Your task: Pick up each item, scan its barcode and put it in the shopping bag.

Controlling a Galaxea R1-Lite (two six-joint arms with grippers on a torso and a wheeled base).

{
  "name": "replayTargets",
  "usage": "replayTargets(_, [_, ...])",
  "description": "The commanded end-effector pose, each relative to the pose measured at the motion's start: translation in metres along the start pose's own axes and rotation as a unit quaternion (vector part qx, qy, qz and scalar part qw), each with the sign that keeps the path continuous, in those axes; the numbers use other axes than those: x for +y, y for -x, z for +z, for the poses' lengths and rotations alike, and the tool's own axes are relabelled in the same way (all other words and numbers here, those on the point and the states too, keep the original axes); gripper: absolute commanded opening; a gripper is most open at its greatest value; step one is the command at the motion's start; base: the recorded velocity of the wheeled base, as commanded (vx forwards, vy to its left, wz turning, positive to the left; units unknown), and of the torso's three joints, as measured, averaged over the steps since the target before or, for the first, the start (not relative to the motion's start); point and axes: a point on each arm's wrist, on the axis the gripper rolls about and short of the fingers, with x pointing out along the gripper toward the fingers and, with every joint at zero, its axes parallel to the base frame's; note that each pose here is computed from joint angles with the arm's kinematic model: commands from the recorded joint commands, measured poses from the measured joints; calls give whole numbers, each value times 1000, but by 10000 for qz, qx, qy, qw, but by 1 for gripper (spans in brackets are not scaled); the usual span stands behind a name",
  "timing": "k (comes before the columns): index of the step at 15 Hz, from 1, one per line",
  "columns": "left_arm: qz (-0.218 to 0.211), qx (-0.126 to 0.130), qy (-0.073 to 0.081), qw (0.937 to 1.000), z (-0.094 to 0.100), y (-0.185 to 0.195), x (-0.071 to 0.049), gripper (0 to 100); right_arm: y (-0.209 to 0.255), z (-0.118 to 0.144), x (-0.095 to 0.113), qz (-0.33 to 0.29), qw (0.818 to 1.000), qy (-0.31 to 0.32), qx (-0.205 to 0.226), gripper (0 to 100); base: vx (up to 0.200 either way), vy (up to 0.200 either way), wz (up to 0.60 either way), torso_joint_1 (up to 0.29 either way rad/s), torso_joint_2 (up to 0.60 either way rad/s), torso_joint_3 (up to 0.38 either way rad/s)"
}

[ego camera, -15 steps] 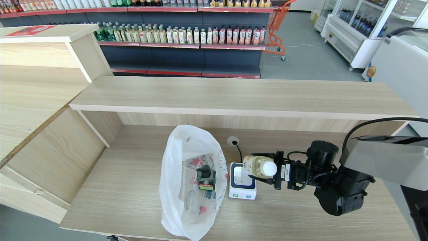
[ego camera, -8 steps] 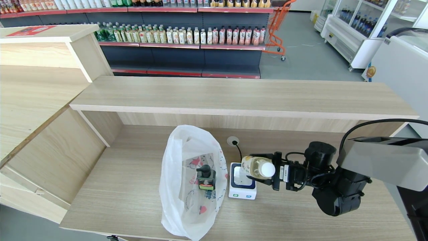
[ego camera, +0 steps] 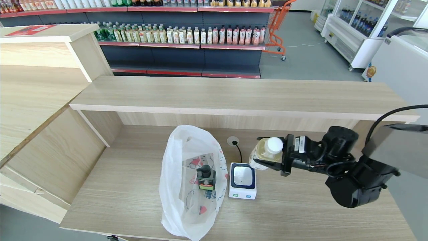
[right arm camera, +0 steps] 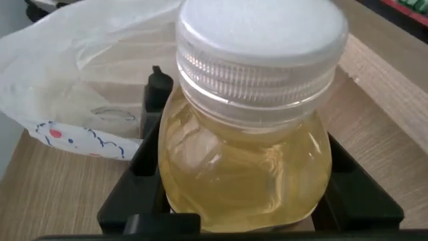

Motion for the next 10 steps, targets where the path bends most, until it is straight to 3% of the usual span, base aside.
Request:
replayTargets(1, [6,-2,1,10000,0,0,0,100,25,78,-10,-355,9990,-177,-199,0,0,0,0,0,0,0])
replayTargets(3, [6,-2,1,10000,0,0,0,100,33,110,-2,-512,9977,-415,-148,0,0,0,0,0,0,0])
replayTargets(6, [6,-2,1,10000,0,0,0,100,35,121,6,-331,9937,-1066,51,0,0,0,0,0,0,0])
replayTargets(10, [6,-2,1,10000,0,0,0,100,26,126,16,-728,9575,-2758,425,0,0,0,0,0,0,0])
